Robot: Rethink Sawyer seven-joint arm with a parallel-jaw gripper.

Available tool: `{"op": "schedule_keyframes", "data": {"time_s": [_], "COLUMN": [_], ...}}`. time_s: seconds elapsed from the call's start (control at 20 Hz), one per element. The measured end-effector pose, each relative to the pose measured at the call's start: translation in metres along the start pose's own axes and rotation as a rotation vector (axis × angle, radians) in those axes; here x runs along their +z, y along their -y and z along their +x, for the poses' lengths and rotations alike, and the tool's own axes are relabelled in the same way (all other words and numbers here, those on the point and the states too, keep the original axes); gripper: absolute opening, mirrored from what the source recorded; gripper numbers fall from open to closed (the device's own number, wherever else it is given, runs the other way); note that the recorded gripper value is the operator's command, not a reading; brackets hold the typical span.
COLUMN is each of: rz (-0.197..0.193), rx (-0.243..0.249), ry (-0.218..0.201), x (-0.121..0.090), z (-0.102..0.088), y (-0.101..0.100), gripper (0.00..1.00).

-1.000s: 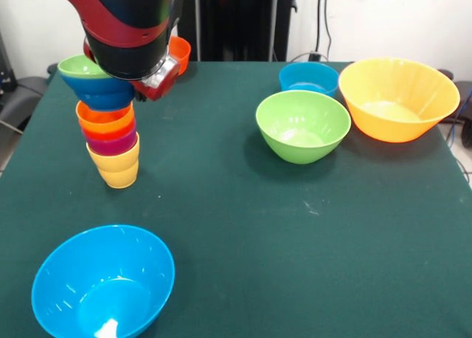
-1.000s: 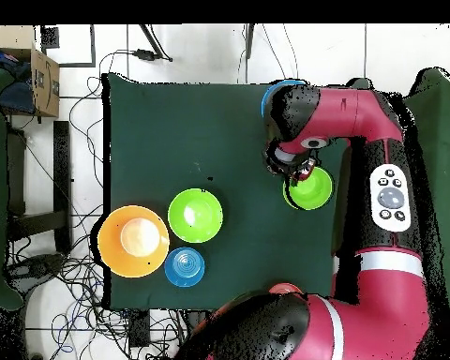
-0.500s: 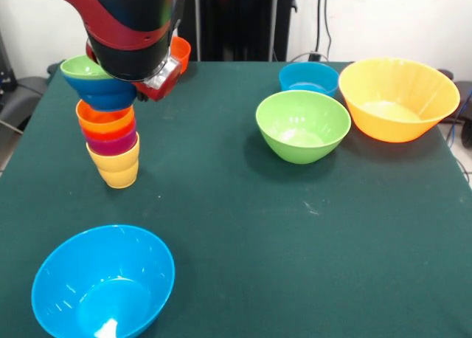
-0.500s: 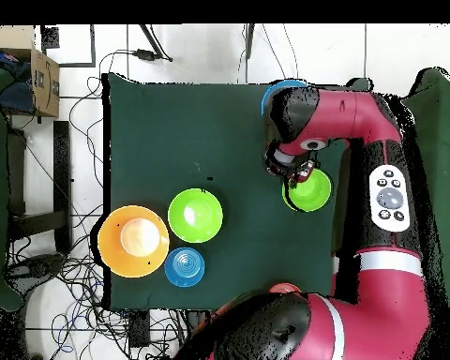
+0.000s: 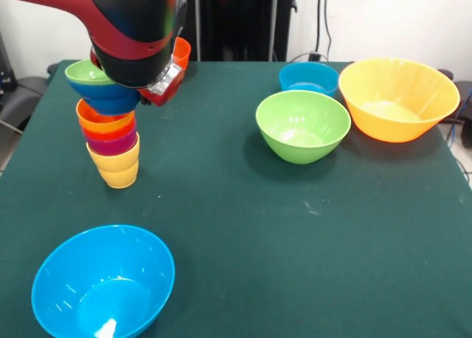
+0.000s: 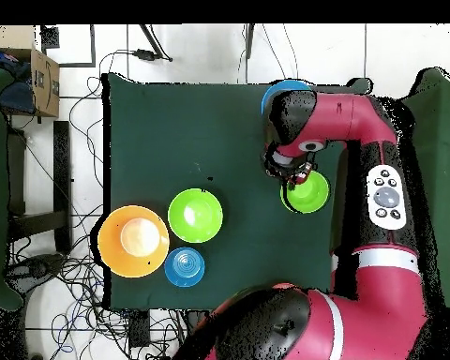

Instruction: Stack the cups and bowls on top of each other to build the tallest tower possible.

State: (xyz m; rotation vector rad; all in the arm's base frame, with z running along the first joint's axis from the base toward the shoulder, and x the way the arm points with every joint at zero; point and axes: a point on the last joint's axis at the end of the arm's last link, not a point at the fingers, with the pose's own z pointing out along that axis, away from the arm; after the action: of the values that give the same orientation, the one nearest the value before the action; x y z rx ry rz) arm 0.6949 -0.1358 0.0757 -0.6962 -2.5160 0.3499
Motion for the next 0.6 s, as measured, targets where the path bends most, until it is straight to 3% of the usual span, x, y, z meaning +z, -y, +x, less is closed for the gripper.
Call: {"op": "schedule_keyframes", "data": {"time_s": [0.6], "rz": [0.004], "rx": [-0.025], "ry": [-0.002], "x": [0.0027], "z": [-0.0006], "y": [0.0005], "gripper": [0.0]}}
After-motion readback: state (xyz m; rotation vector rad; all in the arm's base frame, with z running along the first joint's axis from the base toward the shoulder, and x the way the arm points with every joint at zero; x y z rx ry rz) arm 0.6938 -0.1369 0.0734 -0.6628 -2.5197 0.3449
